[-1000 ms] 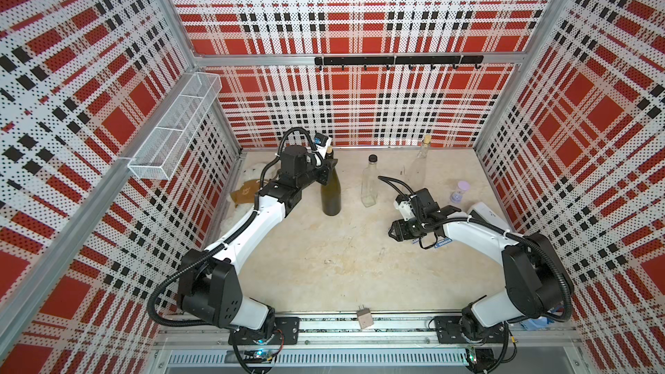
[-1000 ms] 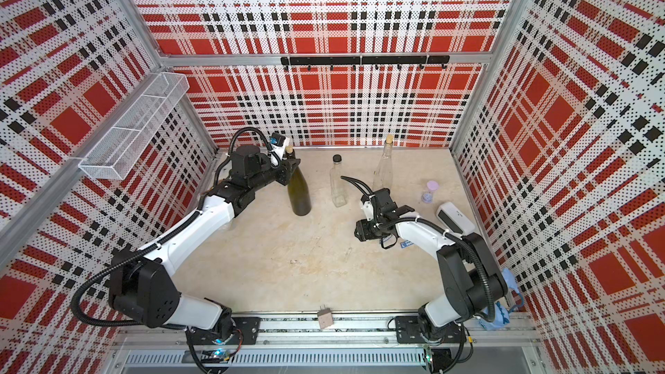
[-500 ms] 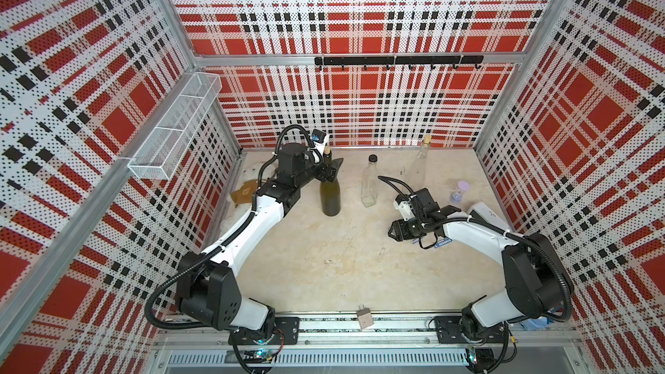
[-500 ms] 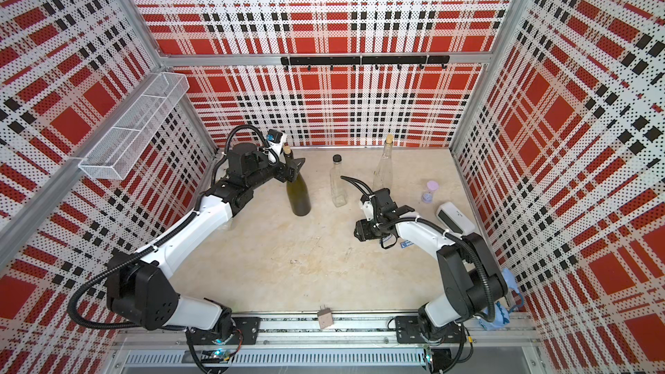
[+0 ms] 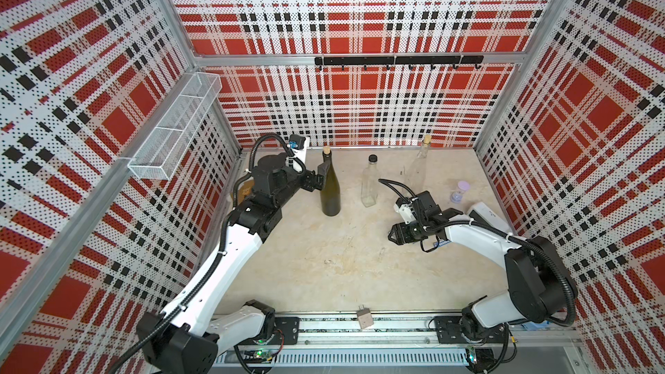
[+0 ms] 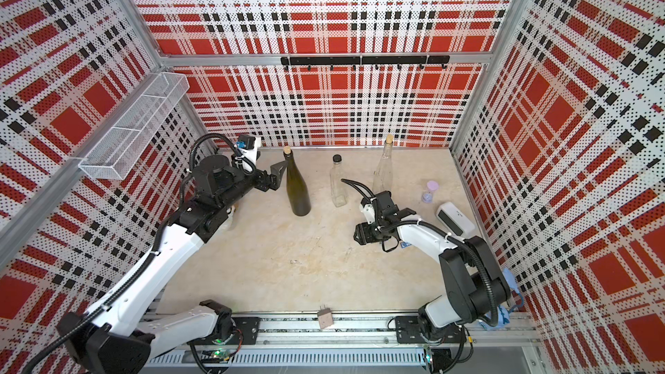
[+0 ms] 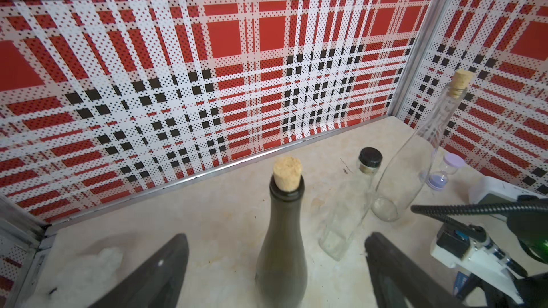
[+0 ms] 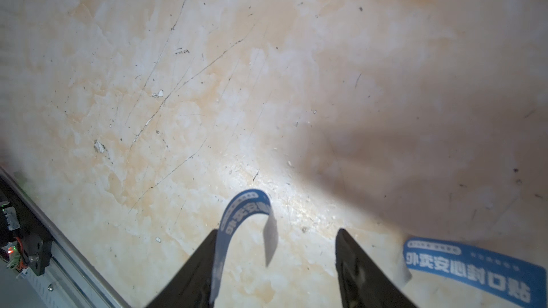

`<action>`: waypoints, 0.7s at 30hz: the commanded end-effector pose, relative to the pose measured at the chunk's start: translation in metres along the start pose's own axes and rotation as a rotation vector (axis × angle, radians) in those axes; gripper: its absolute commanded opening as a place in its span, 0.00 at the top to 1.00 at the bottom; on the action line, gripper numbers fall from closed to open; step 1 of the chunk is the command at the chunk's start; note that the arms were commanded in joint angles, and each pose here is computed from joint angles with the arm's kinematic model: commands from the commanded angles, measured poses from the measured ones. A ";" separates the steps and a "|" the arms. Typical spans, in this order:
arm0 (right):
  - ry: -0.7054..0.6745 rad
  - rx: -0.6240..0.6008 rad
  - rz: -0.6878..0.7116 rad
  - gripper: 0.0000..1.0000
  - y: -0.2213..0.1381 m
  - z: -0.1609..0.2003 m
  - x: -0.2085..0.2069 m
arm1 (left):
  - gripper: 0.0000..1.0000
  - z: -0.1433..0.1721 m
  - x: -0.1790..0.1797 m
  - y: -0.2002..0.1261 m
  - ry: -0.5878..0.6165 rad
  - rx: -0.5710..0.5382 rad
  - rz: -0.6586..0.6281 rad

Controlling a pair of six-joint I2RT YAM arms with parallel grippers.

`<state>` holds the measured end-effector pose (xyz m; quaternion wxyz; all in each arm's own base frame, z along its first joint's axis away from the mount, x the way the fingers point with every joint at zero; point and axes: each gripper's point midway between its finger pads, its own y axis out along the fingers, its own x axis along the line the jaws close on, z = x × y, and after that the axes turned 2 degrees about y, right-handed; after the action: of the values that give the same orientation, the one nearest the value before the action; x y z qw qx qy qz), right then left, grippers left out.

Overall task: Remove the label from the bottle
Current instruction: Place the bottle at the center of the board, then place the label at the center of the board.

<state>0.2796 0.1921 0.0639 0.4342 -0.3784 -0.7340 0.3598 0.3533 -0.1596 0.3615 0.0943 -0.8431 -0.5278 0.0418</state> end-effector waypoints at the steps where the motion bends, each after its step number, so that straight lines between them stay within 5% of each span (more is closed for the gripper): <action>1: -0.023 0.021 -0.018 0.33 -0.003 -0.001 0.004 | 0.05 0.033 -0.013 -0.012 -0.028 0.093 -0.014; 11: -0.047 0.041 -0.042 0.34 0.005 0.006 0.012 | 0.09 0.091 -0.069 -0.009 -0.108 0.219 0.091; 17: -0.119 0.025 -0.086 0.33 0.003 0.009 0.025 | 0.36 0.128 -0.086 0.004 -0.193 0.275 0.130; 21: -0.203 0.002 -0.183 0.33 -0.008 0.013 0.044 | 0.41 0.149 -0.097 0.015 -0.237 0.333 0.176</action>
<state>0.2560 0.2111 0.0623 0.4238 -0.3132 -0.7607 0.3789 0.2939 -0.2245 0.2066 0.1969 -0.8410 -0.4590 0.2082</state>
